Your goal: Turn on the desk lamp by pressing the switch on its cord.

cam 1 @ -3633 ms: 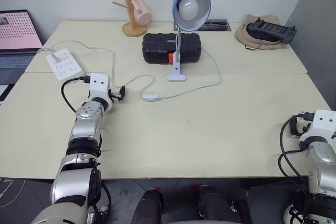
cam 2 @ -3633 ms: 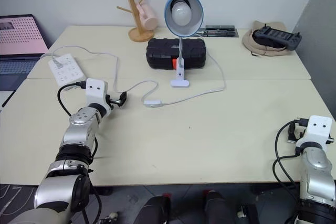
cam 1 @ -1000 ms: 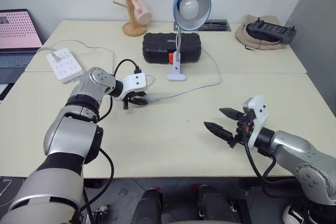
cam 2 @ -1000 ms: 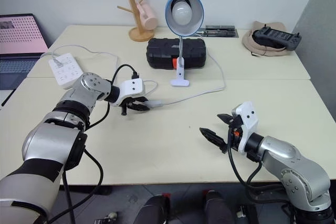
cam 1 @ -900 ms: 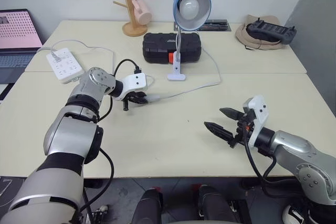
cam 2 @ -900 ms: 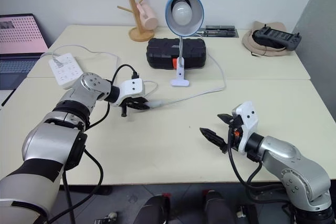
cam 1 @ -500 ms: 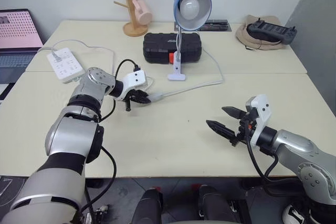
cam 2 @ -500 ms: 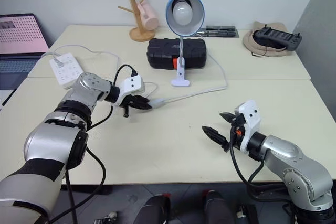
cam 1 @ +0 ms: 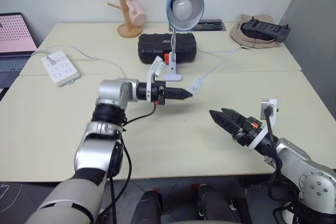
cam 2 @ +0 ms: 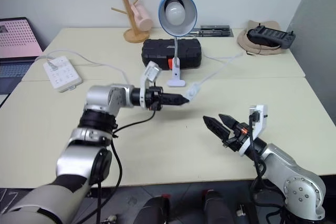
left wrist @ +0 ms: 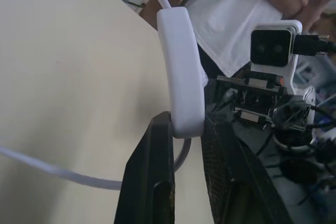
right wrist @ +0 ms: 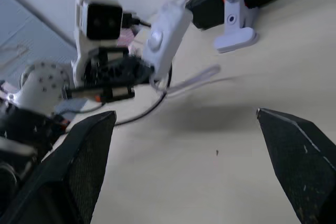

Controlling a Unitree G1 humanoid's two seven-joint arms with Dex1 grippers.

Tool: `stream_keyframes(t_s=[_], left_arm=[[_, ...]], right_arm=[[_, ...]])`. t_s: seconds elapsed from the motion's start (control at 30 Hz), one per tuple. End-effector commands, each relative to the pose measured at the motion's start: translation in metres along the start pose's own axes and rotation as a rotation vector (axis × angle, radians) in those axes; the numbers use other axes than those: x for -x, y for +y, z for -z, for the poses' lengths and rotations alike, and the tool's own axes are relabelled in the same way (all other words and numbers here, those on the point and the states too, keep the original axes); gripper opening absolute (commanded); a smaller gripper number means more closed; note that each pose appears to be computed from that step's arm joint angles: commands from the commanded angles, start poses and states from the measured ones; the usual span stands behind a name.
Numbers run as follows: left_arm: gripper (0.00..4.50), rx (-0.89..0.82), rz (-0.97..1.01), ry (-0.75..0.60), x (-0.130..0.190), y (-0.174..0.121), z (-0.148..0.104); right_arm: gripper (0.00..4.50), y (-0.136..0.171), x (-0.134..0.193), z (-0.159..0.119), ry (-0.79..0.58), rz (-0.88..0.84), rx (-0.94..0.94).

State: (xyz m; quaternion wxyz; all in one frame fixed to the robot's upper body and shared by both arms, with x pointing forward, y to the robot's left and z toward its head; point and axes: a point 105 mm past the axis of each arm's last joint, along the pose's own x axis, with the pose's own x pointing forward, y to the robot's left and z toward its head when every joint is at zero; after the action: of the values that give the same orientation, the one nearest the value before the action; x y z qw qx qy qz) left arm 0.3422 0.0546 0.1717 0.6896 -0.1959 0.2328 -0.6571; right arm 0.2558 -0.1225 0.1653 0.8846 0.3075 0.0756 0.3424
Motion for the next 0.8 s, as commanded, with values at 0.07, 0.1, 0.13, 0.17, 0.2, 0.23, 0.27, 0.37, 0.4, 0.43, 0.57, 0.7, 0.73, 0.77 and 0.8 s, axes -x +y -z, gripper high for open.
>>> stream_keyframes(t_s=[0.07,0.1,0.13,0.17,0.2,0.23,0.27,0.37,0.4,0.43,0.57,0.7,0.73,0.77,0.8], left_arm=[[0.40,0.041,0.097,-0.065,-0.007,-0.039,-0.008],[0.40,0.060,0.108,-0.074,-0.007,-0.043,-0.008],[0.40,0.086,0.124,-0.087,-0.008,-0.047,-0.009],[0.40,0.105,0.135,-0.097,-0.009,-0.050,-0.009],[0.40,0.124,0.155,-0.105,-0.010,-0.054,-0.009],[0.40,0.134,0.168,-0.105,-0.011,-0.057,-0.008],[0.40,0.128,0.171,-0.095,-0.013,-0.060,-0.005],[0.40,0.137,0.168,-0.082,-0.016,-0.063,0.001],[0.40,0.142,0.171,-0.080,-0.016,-0.064,0.003],[0.40,0.147,0.179,-0.076,-0.016,-0.066,0.005],[0.40,0.148,0.184,-0.061,-0.016,-0.069,0.011],[0.40,0.154,0.184,-0.063,-0.016,-0.068,0.012],[0.40,0.155,0.183,-0.062,-0.016,-0.068,0.013],[0.40,0.156,0.183,-0.061,-0.016,-0.068,0.014],[0.40,0.158,0.184,-0.060,-0.016,-0.068,0.015]], right_arm=[[4.50,0.021,0.004,-0.022,-0.075,-0.113,-0.116],[4.50,0.024,0.004,-0.023,-0.065,-0.134,-0.131],[4.50,0.027,0.004,-0.023,-0.053,-0.156,-0.144],[4.50,0.029,0.003,-0.024,-0.044,-0.171,-0.154],[4.50,0.029,0.001,-0.024,-0.036,-0.174,-0.158],[4.50,0.027,-0.002,-0.024,-0.029,-0.159,-0.156],[4.50,0.026,-0.003,-0.024,-0.019,-0.157,-0.157],[4.50,0.030,-0.005,-0.023,0.002,-0.182,-0.166],[4.50,0.031,-0.006,-0.023,0.007,-0.191,-0.167],[4.50,0.032,-0.007,-0.023,0.015,-0.197,-0.165],[4.50,0.037,-0.009,-0.022,0.035,-0.224,-0.162],[4.50,0.040,-0.011,-0.023,0.045,-0.233,-0.158],[4.50,0.040,-0.011,-0.022,0.046,-0.233,-0.157],[4.50,0.040,-0.011,-0.022,0.047,-0.235,-0.156],[4.50,0.040,-0.011,-0.022,0.048,-0.235,-0.155]])
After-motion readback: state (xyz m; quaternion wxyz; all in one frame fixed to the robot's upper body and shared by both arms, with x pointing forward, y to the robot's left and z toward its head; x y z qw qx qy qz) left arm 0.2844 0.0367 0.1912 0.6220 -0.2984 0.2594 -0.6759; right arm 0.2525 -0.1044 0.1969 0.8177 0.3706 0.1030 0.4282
